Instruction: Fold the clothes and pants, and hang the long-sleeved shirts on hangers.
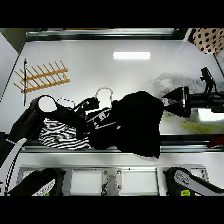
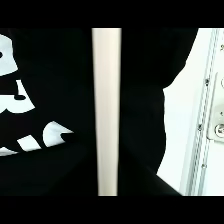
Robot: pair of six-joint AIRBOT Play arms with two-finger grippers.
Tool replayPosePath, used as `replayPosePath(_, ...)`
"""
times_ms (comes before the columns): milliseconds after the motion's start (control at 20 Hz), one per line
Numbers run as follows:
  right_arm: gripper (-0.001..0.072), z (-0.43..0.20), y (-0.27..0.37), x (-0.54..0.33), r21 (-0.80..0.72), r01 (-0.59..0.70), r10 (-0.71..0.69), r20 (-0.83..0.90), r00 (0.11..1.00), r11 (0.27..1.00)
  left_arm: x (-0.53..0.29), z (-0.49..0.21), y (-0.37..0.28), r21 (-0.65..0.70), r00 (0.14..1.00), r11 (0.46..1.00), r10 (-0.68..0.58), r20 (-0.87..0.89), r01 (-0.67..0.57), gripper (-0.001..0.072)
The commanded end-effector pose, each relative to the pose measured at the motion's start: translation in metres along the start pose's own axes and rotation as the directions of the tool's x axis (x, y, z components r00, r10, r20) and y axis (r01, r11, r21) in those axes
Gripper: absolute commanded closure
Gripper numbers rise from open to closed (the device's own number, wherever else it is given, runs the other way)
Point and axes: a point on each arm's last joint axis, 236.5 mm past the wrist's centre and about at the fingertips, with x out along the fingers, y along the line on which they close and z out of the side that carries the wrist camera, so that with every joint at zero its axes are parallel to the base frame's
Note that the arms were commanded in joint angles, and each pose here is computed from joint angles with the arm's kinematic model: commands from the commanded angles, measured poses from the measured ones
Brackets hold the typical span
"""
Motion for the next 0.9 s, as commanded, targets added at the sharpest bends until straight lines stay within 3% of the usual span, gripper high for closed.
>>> replayPosePath(0, 0.0121, 0.001, 0.007, 0.014, -0.032, -0.098, 0.1, 0.073, 0.992, 0.995, 0.004, -0.005, -0.002, -0.011, 1.0, 1.0, -0.011, -0.008, 0.01, 0.0691)
replayPosePath(300, 0.0122, -0.005, 0.022, 0.05, -0.015, -0.228, 0.229, 0.059, 0.972, 0.974, 0.009, -0.011, -0.003, -0.023, 1.0, 1.0, -0.017, -0.015, 0.017, 0.0691)
replayPosePath(850, 0.0122, -0.023, 0.021, 0.058, 0.066, -0.306, 0.3, 0.088, 0.95, 0.95, 0.009, -0.011, -0.003, -0.023, 1.0, 1.0, -0.016, -0.014, 0.015, 0.0691)
